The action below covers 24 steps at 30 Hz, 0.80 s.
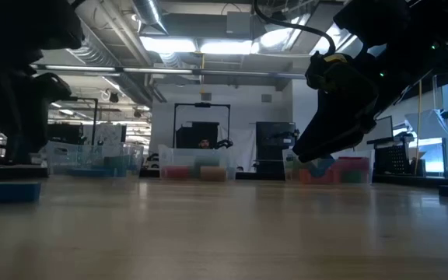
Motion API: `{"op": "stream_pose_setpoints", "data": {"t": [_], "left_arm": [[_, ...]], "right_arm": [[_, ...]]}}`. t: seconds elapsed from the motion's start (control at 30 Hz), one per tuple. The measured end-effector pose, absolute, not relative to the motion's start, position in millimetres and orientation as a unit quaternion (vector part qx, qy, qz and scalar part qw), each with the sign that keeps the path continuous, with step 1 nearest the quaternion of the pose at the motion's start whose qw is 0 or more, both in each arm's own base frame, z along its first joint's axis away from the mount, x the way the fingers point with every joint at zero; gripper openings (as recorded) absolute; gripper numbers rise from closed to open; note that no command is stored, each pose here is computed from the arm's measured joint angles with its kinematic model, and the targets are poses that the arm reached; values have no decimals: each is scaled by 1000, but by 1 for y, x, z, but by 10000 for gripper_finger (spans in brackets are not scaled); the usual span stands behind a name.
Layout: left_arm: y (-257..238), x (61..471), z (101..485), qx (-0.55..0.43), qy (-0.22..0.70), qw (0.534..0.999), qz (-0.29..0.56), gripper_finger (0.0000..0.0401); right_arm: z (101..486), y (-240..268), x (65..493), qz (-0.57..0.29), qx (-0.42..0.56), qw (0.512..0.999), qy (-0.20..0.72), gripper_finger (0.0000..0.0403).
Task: Sort blocks by size
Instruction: Put the blue rectangular block into the left transparent bin
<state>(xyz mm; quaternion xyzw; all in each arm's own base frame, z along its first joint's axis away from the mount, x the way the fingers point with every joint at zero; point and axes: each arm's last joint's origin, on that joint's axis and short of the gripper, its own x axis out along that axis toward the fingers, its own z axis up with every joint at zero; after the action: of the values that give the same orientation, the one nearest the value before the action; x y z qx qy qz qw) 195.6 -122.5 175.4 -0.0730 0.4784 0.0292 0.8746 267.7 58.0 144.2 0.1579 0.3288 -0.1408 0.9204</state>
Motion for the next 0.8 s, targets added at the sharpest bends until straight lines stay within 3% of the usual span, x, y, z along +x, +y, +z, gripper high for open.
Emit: {"op": "stream_pose_setpoints", "data": {"t": [0.17, 0.47, 0.8], "left_arm": [[-119, 198, 175, -83, 484, 871, 28, 197], [-112, 205, 176, -81, 486, 870, 5, 261], [-154, 199, 203, -51, 458, 886, -48, 266]], "right_arm": [[144, 58, 268, -139, 153, 921, 330, 257], [144, 58, 268, -140, 144, 923, 329, 257], [145, 58, 268, -139, 144, 924, 325, 257]]}}
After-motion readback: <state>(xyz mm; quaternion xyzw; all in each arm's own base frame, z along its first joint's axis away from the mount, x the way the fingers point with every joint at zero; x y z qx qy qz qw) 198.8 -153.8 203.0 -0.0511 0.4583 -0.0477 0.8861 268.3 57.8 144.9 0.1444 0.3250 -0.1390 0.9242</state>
